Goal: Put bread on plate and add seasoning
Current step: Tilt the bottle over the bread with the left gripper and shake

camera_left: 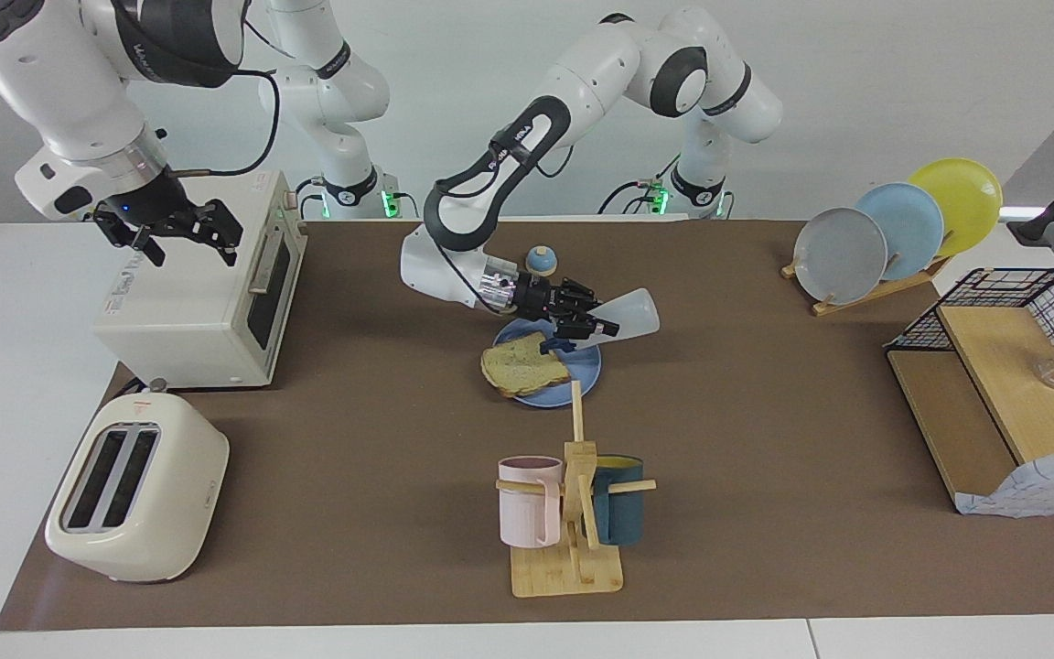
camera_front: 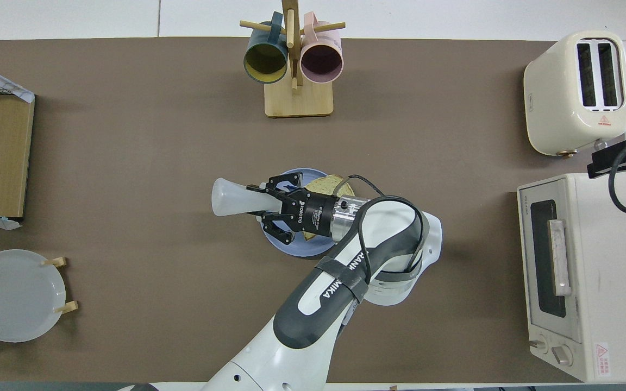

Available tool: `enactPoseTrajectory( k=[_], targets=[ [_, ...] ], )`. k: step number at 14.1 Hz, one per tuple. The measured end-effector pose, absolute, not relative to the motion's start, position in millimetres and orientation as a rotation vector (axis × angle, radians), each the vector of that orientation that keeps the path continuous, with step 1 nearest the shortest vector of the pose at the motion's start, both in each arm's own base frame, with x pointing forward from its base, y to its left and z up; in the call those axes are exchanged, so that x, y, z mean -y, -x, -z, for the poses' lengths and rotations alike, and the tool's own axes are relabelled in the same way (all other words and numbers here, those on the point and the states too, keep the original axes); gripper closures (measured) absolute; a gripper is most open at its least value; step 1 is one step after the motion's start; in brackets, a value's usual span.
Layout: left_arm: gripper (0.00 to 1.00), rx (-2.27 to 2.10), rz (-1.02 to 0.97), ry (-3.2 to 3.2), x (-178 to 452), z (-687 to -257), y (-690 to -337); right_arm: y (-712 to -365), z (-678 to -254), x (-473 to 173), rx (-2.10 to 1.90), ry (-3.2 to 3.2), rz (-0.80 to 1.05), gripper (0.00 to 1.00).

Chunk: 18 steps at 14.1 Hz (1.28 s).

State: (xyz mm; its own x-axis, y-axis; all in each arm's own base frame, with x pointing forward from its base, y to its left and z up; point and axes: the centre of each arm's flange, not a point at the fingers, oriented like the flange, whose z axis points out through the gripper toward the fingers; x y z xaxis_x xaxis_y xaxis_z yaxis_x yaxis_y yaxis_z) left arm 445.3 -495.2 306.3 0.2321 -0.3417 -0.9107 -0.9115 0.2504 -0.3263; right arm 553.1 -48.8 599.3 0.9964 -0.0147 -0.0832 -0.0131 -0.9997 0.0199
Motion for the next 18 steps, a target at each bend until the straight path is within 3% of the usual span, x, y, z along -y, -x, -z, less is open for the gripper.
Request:
enactPoseTrajectory(
  k=[9,15,18],
  targets=[
    [0.56,-1.319,-0.532,1.293,470,-301,-497,-553,-600,45,0.011,-3.119,0.130,0.00],
    [0.56,-1.363,-0.502,1.223,519,-301,-435,-553,-600,45,0.011,-3.120,0.130,0.00],
    [0.56,-1.355,-0.505,1.223,517,-301,-437,-553,-600,45,0.011,-3.120,0.130,0.00]
  ],
)
